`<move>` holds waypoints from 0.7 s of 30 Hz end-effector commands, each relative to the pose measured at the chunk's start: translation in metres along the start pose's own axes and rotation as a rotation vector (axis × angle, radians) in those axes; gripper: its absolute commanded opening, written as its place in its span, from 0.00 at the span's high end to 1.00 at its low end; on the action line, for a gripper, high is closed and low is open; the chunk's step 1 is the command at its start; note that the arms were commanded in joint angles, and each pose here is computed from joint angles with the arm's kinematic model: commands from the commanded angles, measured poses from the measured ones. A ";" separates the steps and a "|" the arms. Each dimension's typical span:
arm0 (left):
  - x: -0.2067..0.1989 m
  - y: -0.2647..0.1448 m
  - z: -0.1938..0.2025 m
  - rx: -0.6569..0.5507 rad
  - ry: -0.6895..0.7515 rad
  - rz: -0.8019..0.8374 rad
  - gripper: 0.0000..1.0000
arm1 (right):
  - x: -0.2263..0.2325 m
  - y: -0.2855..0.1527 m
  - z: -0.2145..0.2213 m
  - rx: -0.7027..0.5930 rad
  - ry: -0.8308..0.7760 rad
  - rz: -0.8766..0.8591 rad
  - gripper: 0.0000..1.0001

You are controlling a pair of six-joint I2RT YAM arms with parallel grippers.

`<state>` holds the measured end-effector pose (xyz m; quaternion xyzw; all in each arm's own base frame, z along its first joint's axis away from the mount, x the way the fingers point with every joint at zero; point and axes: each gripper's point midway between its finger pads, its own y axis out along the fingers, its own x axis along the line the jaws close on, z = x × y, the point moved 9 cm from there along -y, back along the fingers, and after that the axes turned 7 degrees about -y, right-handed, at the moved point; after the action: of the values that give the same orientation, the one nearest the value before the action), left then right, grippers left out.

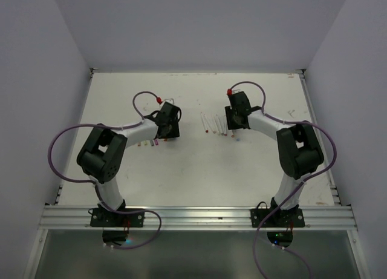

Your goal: Open the pen caps

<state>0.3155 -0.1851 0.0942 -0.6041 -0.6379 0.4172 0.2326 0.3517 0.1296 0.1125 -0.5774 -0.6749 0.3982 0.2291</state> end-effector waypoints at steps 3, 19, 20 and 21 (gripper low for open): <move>-0.006 -0.044 -0.027 -0.107 -0.052 0.072 0.50 | -0.011 -0.041 -0.034 -0.131 0.040 0.029 0.52; -0.075 -0.161 -0.012 -0.201 0.002 0.517 0.35 | -0.123 -0.103 0.014 -0.111 0.174 0.414 0.07; -0.077 -0.163 -0.008 -0.189 0.022 0.536 0.34 | -0.126 -0.102 0.018 -0.124 0.157 0.431 0.05; -0.077 -0.165 -0.004 -0.173 0.045 0.552 0.34 | -0.135 -0.101 0.022 -0.121 0.130 0.441 0.05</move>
<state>0.2434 -0.2421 0.2378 -0.7590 -0.5114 0.3934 0.0870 0.3120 0.0116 0.1928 -0.7370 -0.5531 0.3356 0.1958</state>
